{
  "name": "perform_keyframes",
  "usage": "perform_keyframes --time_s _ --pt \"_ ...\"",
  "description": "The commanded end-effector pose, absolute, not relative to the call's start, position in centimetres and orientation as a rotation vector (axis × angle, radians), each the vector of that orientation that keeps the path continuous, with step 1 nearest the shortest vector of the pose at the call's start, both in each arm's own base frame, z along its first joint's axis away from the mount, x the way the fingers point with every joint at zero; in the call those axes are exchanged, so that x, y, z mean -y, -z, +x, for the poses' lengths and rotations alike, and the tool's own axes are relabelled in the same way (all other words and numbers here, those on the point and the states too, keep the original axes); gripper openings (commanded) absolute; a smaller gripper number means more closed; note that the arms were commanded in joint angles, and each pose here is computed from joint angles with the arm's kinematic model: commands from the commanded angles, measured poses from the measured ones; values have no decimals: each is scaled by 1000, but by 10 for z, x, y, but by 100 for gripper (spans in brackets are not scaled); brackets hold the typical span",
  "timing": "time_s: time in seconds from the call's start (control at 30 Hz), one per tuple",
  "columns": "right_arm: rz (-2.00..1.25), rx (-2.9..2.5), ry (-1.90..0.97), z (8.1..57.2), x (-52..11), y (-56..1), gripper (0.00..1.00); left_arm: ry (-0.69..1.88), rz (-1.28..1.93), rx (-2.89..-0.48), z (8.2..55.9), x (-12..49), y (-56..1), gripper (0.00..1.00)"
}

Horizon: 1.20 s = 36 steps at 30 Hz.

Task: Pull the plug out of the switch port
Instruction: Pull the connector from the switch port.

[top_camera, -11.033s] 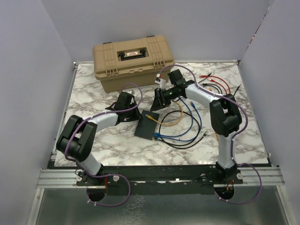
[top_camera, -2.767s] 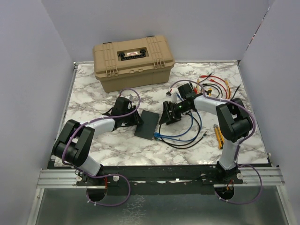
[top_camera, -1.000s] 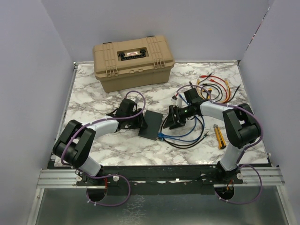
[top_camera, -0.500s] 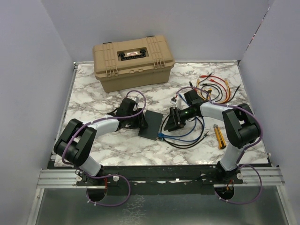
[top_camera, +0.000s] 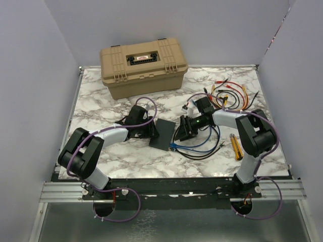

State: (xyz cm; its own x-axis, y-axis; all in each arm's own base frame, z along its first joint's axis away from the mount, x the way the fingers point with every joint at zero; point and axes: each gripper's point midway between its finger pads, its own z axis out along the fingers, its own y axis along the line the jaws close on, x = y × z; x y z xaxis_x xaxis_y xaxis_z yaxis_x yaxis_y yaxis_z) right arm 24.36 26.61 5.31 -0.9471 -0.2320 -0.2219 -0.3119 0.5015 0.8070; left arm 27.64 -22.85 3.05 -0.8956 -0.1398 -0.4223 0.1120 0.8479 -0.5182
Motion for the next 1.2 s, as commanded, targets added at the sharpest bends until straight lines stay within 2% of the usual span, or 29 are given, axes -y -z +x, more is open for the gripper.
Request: perform_keyframes --time_s 0.0,0.33,0.53,0.83,1.17 --pt "-518 -2642 -1390 260 -279 -39 57 603 -47 -2777 240 204 16 42" --pt "-549 -2654 -1411 279 -307 -35 44 608 -54 -2751 254 210 9 41" --pt "-539 -2638 -1436 285 -313 -38 43 621 -51 -2731 264 216 3 42" --pt "-550 -2619 -1264 294 -301 -52 45 514 -48 -2697 269 201 -7 48" --pt "-526 -2605 -1143 274 -278 -62 46 491 -40 -2696 254 190 -7 55"
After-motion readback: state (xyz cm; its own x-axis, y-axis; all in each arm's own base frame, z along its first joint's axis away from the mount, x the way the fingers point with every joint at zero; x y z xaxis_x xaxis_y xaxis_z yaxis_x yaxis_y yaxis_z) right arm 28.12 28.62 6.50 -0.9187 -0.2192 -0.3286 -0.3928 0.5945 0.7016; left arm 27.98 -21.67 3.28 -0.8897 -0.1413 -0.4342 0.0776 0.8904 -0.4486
